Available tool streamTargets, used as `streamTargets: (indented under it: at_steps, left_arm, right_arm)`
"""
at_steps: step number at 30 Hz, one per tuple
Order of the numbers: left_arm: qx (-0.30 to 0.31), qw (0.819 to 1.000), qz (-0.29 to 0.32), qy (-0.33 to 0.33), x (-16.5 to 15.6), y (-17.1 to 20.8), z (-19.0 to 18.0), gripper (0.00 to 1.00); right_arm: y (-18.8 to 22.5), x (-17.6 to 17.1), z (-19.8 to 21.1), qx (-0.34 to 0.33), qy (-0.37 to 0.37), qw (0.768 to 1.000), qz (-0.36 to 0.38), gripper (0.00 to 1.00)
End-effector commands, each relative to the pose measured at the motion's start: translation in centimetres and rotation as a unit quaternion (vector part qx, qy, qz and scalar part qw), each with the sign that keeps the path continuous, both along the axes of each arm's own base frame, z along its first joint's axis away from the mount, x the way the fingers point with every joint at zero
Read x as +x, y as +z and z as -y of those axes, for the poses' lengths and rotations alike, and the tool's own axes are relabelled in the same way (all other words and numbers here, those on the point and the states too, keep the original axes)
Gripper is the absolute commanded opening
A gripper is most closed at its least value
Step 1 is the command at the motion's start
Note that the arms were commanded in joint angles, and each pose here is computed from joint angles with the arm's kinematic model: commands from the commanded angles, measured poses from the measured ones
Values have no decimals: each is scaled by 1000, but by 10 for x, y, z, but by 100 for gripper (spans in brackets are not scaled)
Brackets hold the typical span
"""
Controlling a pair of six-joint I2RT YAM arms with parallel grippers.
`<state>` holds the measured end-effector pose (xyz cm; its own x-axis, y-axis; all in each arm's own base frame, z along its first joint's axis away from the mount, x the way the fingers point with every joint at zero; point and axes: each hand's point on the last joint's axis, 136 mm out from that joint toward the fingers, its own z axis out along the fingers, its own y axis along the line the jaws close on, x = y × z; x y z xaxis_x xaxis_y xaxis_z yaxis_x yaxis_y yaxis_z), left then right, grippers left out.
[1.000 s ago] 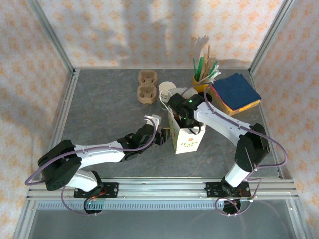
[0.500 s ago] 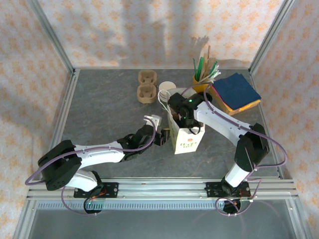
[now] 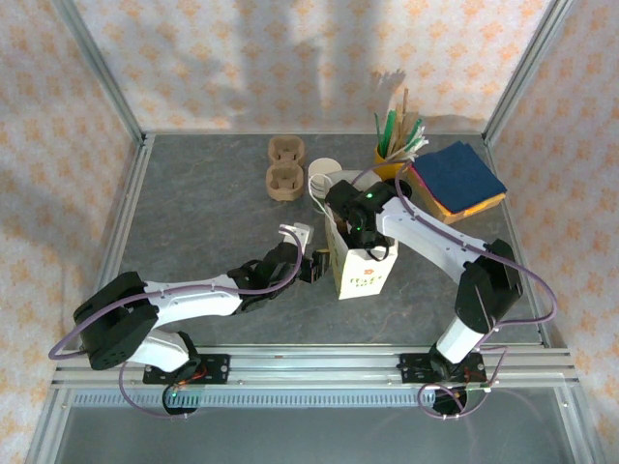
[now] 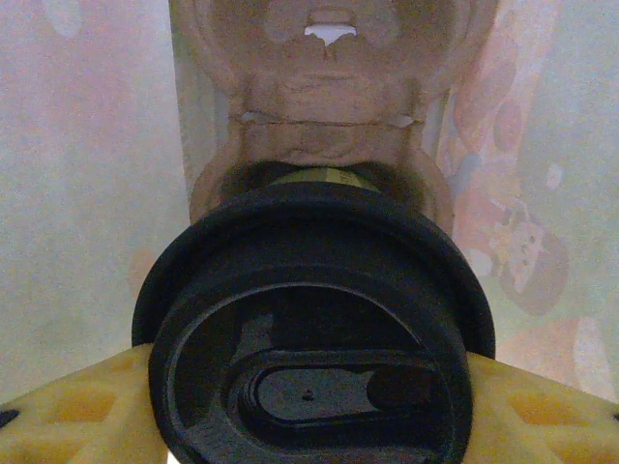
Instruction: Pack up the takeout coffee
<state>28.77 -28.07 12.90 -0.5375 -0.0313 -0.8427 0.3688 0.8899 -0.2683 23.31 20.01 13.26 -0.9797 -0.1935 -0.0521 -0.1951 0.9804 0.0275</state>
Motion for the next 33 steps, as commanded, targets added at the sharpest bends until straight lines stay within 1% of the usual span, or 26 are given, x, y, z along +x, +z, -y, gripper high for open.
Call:
streamTargets:
  at_steps: [1,6,7,11,13,24,33]
  left_arm:
    - [5,1000,4,7,-1,-1,-3,69]
    - [5,1000,3,8,-1,-1,-3,69]
    - [5,1000,3,8,-1,-2,-3,69]
    - [4,1000,2,8,-2,-2,-3,69]
    - [5,1000,2,8,-1,-2,-3,69]
    - [6,1000,1,9,-1,-2,-3,69]
    - [7,1000,2,10,-1,-2,-4,69]
  right_arm:
    - [2,-3,1,-7,-5,1000,-7,44]
    - [7,-2,1,-7,-6,1000,-1,44]
    - [7,-3,1,-7,-6,1000,-1,45]
    - [11,-2,1,-8,-5,1000,3,62]
    - [14,-2,1,-8,-6,1000,6,65]
    - [20,-2,1,-8,-7,1000,13,68]
    - [29,0,0,-8,-9,1000,22,69]
